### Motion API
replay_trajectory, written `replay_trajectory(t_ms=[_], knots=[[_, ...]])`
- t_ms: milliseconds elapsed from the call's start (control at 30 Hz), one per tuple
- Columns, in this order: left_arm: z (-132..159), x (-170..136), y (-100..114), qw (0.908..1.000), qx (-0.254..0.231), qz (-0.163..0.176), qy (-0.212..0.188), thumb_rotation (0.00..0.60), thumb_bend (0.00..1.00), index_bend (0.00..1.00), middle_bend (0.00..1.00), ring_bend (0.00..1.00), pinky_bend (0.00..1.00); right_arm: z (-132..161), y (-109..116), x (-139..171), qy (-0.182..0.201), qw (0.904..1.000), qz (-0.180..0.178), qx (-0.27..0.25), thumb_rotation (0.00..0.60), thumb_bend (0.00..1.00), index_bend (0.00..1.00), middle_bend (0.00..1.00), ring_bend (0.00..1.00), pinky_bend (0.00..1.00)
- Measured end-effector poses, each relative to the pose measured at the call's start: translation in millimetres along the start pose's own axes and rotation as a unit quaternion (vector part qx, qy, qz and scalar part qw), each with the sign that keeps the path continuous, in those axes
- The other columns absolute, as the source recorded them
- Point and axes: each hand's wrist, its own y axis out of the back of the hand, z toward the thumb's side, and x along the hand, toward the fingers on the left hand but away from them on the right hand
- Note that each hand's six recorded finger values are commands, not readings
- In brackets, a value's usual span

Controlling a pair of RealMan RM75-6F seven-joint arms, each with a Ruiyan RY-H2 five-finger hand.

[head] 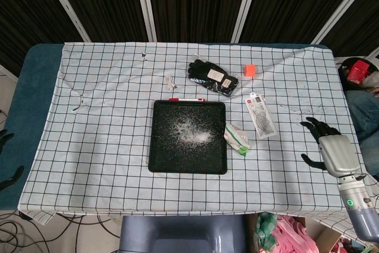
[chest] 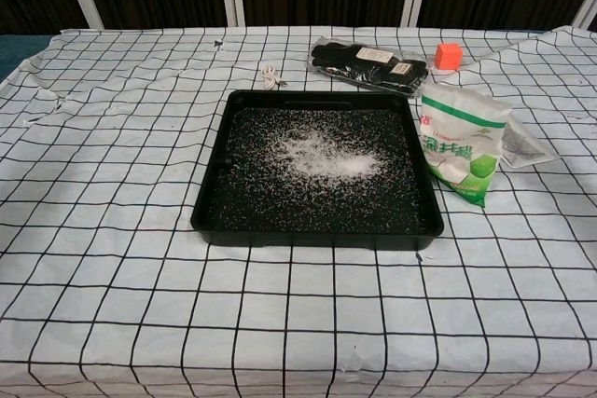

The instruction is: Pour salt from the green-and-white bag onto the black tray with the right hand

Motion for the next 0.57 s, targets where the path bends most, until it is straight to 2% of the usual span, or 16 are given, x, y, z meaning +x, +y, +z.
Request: replay_trajectory(t_ms=[300, 567], knots=[[7, 7, -9, 0.9999, -0.006, -0.012, -0.004, 0.6, 0.26, 0.16, 0.11, 0.0, 0.06, -17, 24, 23, -0.02, 0.9941, -0.055, 0.092, 0.6, 0.18, 0.17, 0.11, 0.17, 0.3], [22, 23, -9, 0.999, -0.008, -0.026, -0.037, 0.6, 0.26, 0.16, 0.11, 0.0, 0.05, -27, 24, 32, -0.032, 0.9916, -0.062, 0.109, 0.6, 0.18, 0.17, 0.12, 0.17, 0.3]])
